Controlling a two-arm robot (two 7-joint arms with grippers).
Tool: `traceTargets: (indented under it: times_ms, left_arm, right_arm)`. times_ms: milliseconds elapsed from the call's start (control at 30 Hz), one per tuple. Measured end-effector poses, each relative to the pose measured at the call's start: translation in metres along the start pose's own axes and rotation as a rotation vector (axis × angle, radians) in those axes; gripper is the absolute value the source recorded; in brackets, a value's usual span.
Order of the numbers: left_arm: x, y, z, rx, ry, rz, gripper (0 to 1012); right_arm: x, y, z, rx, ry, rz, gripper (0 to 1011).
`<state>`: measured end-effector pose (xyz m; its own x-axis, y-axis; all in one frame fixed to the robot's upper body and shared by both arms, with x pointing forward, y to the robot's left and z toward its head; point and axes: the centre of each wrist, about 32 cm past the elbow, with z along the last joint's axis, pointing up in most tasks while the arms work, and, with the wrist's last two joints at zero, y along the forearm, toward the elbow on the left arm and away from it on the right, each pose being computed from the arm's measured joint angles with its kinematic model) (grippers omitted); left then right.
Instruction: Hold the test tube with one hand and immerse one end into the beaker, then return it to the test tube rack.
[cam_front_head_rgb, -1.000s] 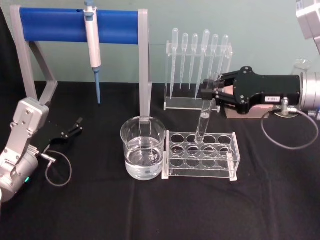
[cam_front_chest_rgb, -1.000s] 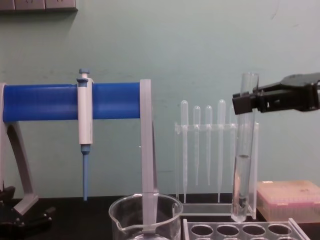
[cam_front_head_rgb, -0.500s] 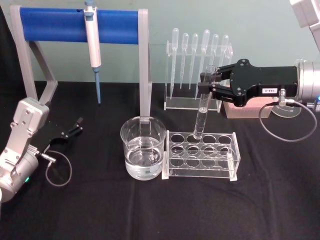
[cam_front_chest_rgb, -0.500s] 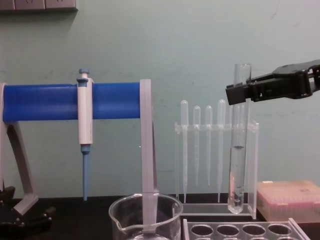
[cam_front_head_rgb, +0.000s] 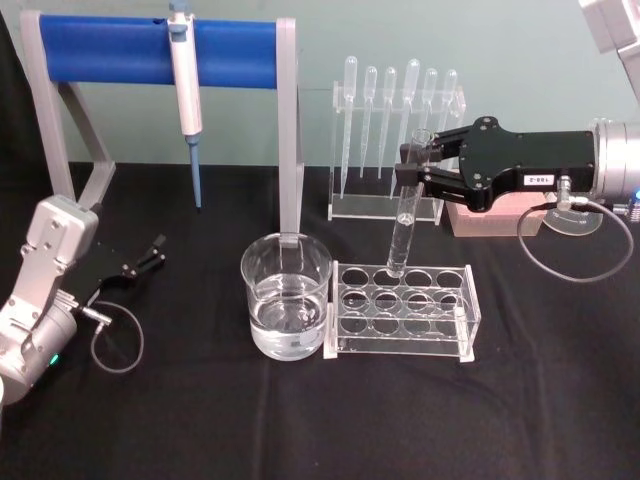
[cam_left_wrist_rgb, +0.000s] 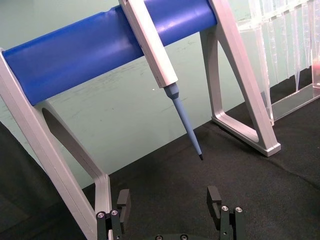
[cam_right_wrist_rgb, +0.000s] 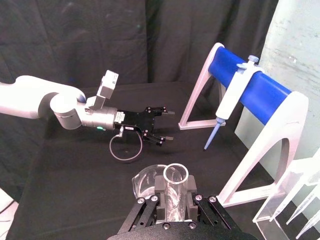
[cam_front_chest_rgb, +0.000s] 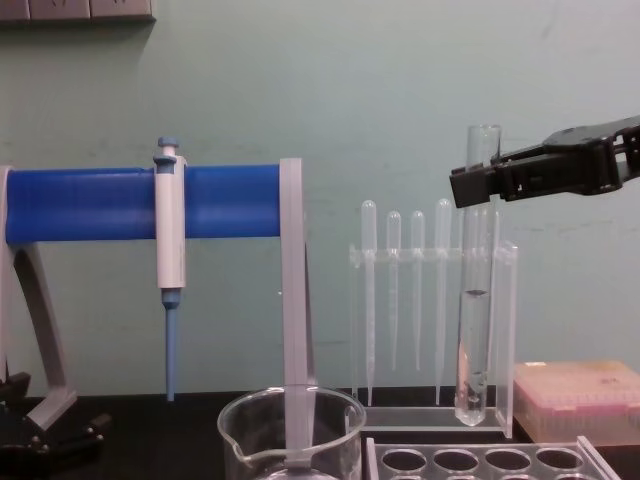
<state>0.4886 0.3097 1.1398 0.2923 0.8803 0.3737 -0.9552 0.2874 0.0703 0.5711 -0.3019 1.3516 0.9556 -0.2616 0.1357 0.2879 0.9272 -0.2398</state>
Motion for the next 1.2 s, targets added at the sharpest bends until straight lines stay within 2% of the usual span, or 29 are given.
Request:
traceTargets:
  times_ms: [1200]
  left_arm:
    - [0.0, 0.0, 0.0, 0.0, 0.0, 0.0, 1000]
  right_arm:
    - [0.0001, -0.0004, -0.0001, 0.001, -0.002, -0.001, 238]
